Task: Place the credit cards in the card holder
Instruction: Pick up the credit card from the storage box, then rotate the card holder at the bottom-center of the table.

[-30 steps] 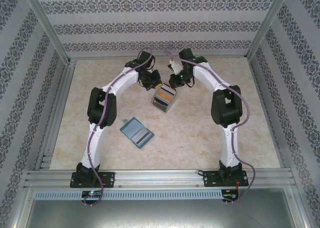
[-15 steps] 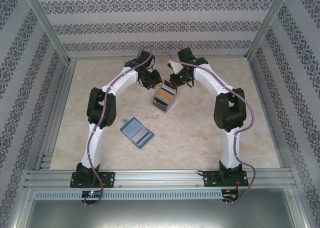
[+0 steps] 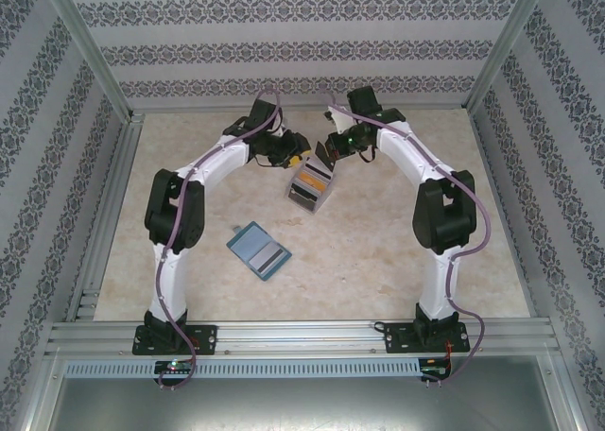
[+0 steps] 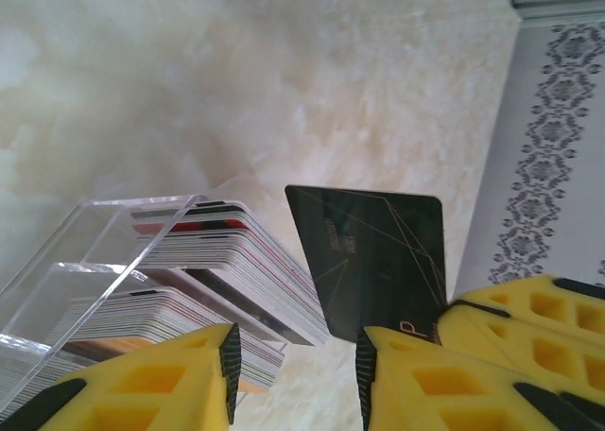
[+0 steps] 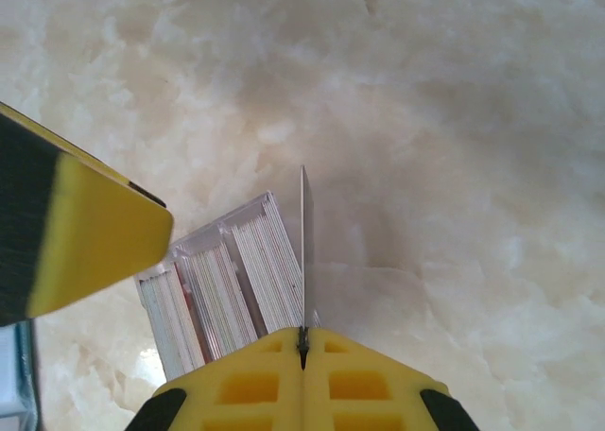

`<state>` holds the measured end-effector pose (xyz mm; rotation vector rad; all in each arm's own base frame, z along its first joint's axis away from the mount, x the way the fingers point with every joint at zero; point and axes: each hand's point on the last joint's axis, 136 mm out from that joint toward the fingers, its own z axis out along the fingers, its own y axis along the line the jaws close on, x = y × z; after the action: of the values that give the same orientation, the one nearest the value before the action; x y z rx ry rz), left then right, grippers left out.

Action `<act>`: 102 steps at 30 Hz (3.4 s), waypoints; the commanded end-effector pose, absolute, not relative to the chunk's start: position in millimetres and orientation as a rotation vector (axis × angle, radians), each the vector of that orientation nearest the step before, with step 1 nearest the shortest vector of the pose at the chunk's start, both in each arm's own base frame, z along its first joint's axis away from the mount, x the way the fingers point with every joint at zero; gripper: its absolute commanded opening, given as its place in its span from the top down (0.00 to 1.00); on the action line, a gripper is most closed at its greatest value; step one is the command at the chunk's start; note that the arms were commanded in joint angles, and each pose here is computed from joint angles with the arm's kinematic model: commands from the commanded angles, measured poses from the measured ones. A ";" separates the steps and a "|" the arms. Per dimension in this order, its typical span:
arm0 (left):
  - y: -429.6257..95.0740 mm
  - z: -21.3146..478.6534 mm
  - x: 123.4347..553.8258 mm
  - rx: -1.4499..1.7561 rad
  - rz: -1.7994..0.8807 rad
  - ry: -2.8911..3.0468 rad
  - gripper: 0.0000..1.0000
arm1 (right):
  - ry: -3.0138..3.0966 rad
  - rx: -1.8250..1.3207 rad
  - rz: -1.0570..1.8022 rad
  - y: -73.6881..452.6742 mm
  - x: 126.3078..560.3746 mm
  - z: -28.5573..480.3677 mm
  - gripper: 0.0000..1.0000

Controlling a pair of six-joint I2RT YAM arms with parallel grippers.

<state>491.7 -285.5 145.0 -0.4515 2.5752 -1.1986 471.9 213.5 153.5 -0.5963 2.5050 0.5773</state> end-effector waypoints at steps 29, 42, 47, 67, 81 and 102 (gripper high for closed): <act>-288.9 243.7 478.4 -0.239 -1.696 2.067 0.48 | 2.015 -0.242 1.391 220.6 452.3 265.2 1.00; -292.4 257.7 481.9 -0.216 -1.728 2.037 0.49 | 2.018 -0.246 1.467 232.2 448.8 262.7 1.00; -293.4 267.4 481.8 -0.198 -1.733 2.024 0.50 | 2.026 -0.237 1.485 234.7 451.2 258.5 1.00; -292.5 247.5 447.8 -0.055 -1.666 2.182 1.00 | 2.093 -0.200 1.601 231.8 434.3 239.6 0.60; -291.3 234.7 416.8 0.079 -1.667 2.243 1.00 | 2.146 -0.328 1.762 265.7 382.9 229.4 0.70; -191.7 124.7 357.6 -0.154 -0.901 2.661 0.62 | 2.439 -0.092 1.570 283.5 275.2 145.9 1.00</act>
<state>376.7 -226.1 160.5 -0.1105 2.5291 -1.1515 296.8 271.0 167.1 -0.1509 2.3668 1.6375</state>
